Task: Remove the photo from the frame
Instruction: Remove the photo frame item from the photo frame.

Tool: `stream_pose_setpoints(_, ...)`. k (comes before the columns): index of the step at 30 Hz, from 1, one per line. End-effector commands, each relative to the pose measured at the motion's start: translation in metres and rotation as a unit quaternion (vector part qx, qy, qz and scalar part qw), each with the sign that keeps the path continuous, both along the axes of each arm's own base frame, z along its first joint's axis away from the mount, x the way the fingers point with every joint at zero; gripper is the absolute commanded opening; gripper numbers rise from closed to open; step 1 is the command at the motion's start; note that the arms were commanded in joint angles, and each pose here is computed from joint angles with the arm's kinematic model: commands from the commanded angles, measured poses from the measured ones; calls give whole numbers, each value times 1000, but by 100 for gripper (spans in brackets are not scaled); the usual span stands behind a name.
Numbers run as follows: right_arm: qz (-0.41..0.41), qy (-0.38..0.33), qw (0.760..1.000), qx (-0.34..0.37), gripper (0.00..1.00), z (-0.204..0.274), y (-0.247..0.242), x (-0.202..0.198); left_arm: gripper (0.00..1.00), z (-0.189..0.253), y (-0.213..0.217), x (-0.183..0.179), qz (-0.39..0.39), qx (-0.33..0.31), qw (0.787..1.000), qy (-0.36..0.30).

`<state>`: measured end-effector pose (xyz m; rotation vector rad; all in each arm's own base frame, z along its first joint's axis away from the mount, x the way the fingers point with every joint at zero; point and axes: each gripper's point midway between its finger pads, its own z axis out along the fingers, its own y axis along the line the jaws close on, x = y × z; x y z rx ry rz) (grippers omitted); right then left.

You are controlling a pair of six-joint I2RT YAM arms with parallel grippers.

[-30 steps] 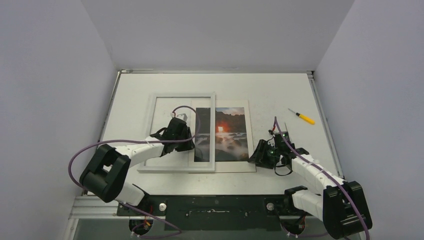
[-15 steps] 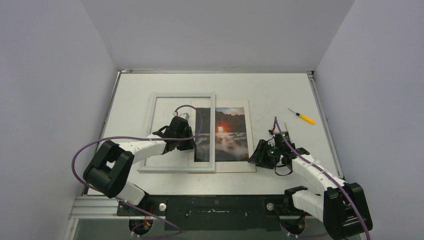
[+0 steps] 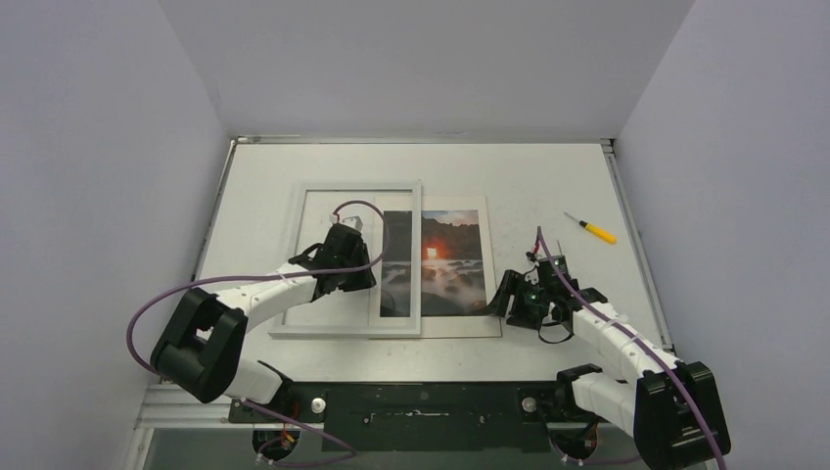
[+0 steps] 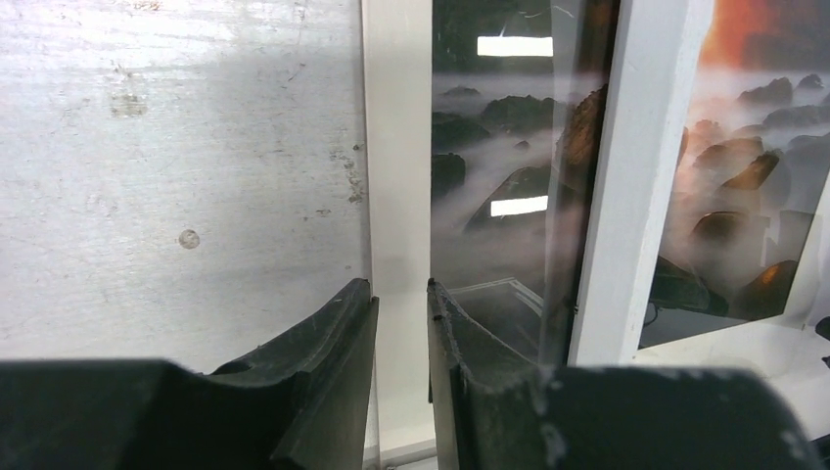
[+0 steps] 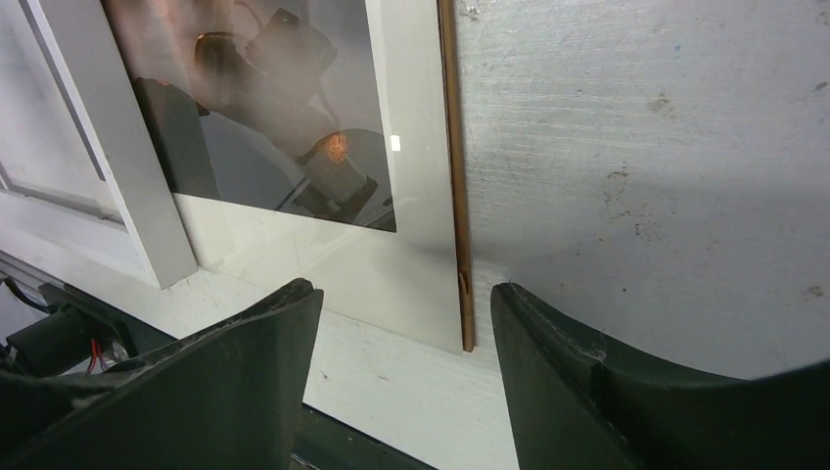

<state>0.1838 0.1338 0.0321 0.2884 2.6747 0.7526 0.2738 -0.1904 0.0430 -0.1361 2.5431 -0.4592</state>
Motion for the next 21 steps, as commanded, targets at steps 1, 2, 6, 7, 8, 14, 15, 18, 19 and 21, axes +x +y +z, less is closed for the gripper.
stream_pose_setpoints(1, 0, -27, 1000, 1, 64, 7, 1, 12, 24, 4, 3, 7, 2, 10, 1000, -6)
stream_pose_setpoints(2, 1, -26, 1000, 1, 64, 6, 1, 12, 25, 1, 2, 7, 2, 9, 1000, -2)
stream_pose_setpoints(6, 3, -25, 1000, 3, 64, 5, 2, 11, 29, -8, -5, 6, -6, -3, 1000, 9)
stream_pose_setpoints(7, 5, -24, 1000, 5, 64, 5, 2, 11, 29, -9, -8, 5, -10, -9, 1000, 12)
stream_pose_setpoints(8, 7, -23, 1000, 6, 64, 5, 3, 10, 30, -10, -11, 4, -15, -16, 1000, 17)
stream_pose_setpoints(14, 14, -23, 999, 18, 62, 7, 7, 9, 29, -10, -17, 3, -21, -29, 999, 24)
stream_pose_setpoints(15, 15, -26, 999, 20, 61, 9, 8, 10, 29, -8, -18, 3, -22, -31, 999, 23)
stream_pose_setpoints(18, 16, -28, 999, 25, 59, 13, 9, 9, 26, -3, -22, 3, -27, -45, 999, 17)
stream_pose_setpoints(19, 16, -30, 999, 25, 59, 14, 9, 10, 26, 0, -23, 3, -27, -49, 998, 14)
stream_pose_setpoints(21, 17, -30, 999, 28, 59, 16, 10, 9, 25, 4, -24, 4, -29, -56, 998, 10)
